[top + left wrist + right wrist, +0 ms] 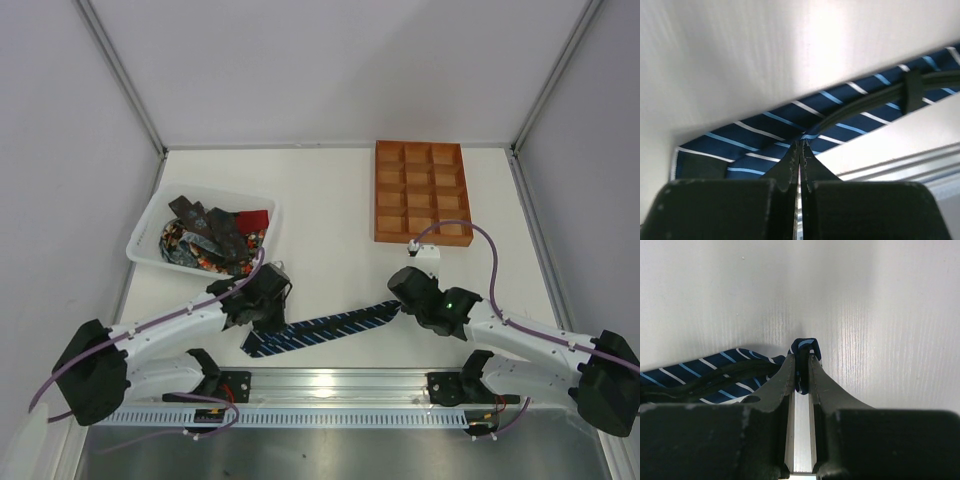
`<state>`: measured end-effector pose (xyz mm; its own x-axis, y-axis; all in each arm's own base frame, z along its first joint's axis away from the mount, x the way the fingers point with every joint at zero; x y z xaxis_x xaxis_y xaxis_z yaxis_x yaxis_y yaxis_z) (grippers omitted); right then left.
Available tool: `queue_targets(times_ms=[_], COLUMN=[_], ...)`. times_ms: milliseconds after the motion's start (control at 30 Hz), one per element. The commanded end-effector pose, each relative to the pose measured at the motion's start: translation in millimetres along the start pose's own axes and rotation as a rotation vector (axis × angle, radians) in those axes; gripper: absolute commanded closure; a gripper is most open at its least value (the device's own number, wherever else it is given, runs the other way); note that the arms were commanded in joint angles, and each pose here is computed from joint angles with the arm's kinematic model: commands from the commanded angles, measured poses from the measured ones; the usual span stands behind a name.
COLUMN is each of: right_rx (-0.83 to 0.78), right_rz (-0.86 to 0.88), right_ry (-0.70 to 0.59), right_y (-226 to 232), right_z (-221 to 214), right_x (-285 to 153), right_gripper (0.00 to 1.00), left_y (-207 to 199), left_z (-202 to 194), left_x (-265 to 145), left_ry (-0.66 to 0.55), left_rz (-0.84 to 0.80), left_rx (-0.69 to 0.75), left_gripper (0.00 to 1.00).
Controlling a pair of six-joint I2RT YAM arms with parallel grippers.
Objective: Roll the ties
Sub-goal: Roll the tie
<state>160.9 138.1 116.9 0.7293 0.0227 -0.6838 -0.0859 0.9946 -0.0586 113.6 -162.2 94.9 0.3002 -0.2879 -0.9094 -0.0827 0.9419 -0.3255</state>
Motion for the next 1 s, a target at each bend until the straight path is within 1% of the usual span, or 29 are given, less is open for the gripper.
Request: queue_targets(times_ms=[0, 167, 333, 433, 500, 533, 600, 633, 733, 833, 867, 900, 967], right_rx=[0.041, 0.038, 0.043, 0.04, 0.044, 0.045, 0.041, 0.04, 0.031, 0.02, 0.018, 0.013, 0.014], right_rz=[-0.02, -0.024, -0.027, -0.029, -0.029, -0.032, -0.033, -0.034, -0.036, -0.049, -0.056, -0.054, -0.057], right_ry=[-0.041, -0.043, -0.042, -0.043, -0.045, -0.046, -0.048, -0.047, -0.046, -0.05, -0.056, -0.059, -0.065], right_y=[-3, -4, -4, -5, -4, -4, -4, -4, -2, -1, -2, -1, -1], right_z=[8, 8, 8, 8, 10, 10, 10, 10, 11, 14, 16, 16, 17], right_x=[-3, -3, -3, -3, -4, -3, -3, -3, -2, -3, -4, -5, -6], right_gripper=[1.0, 1.0, 1.0, 1.0, 1.0, 1.0, 1.0, 1.0, 1.0, 1.0, 1.0, 1.0, 1.0], left_y=[10, 14, 21, 23, 24, 24, 25, 24, 20, 6, 2, -11, -27], left_z=[10, 5, 10, 8, 2, 1, -3, -3, 2, 11, 14, 21, 28], left_x=[3, 8, 5, 6, 8, 9, 8, 6, -3, -17, -21, -28, -35], left_ry=[-0.006, 0.012, -0.044, -0.034, -0.012, -0.011, -0.005, -0.01, -0.041, -0.084, -0.094, -0.116, -0.133], left_rz=[0.063, 0.077, 0.131, 0.132, 0.118, 0.107, 0.079, 0.075, 0.042, -0.047, -0.066, -0.135, -0.225], left_rx=[0.025, -0.004, -0.043, -0.064, -0.076, -0.087, -0.095, -0.1, -0.101, -0.072, -0.066, -0.042, -0.031], left_gripper=[1.0, 1.0, 1.0, 0.99, 0.91, 0.84, 0.79, 0.68, 0.5, 0.41, 0.42, 0.42, 0.52])
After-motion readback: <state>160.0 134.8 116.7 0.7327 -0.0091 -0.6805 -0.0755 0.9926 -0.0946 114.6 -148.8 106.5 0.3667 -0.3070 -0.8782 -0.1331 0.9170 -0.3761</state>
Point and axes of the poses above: each gripper's point midway between its finger pads, its own x axis out along the fingers, its own y axis along the line the jaws close on, z = x × y, the point moved 6 cm from there along -x, back along the fingers, and after that the axes turned 7 degrees about -x, right-handed, at the moved point
